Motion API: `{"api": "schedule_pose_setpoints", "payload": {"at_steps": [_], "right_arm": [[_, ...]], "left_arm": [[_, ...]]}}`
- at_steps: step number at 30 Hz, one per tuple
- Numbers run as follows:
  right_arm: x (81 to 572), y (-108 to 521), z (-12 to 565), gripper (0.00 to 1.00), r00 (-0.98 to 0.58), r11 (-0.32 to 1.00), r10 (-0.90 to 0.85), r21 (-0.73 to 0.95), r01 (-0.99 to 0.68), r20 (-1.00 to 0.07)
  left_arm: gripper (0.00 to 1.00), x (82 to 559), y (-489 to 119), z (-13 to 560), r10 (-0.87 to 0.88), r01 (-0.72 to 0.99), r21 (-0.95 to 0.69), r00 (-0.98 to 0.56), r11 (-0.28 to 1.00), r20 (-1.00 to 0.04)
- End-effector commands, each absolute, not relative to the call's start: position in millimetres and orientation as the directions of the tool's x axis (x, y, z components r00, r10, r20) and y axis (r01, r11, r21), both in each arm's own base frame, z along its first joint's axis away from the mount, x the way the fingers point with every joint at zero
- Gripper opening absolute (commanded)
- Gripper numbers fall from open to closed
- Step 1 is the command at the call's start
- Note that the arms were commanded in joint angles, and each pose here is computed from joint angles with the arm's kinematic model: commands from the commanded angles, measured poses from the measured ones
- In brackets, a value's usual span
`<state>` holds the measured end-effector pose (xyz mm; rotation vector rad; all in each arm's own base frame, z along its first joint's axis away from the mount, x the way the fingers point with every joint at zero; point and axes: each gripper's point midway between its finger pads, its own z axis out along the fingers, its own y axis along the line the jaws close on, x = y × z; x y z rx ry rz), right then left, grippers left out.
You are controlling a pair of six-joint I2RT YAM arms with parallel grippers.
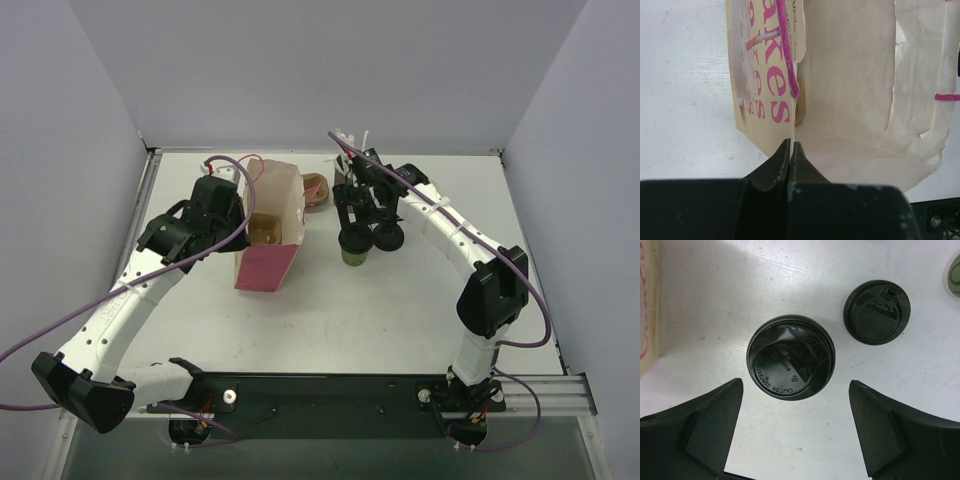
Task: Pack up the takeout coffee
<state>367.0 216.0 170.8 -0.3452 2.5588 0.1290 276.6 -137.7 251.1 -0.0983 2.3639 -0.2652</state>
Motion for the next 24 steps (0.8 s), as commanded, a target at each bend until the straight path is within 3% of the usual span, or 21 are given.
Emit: {"api": "schedule_pose_setpoints", "payload": {"at_steps": [1,12,24], "right_arm": [[359.2,208.8,160.6,0.83,-0.806,0.931,-0.318,-0.006,-0.364,-0.498],[362.8,226.1,146.3,0.93,-0.815,0.916,-0.325,0.055,-0.398,-0.479],[363.2,220.9,132.2,0.93,-0.836,0.926,-0.325,0.028,-0.375,-0.443]], "left_arm": [[0.00,289.6,-141.2,277.1,-0.186,0.019,-0.265,-0.664,0.964,-0.724],[0.00,292.6,-129.1,282.9,-0.201,-0.021,-0.247,-0.648,0.969,-0.735],[0.00,292.8,-129.0,283.3,-0.202,-0.017,-0.251,-0.649,0.968,-0.733]]}}
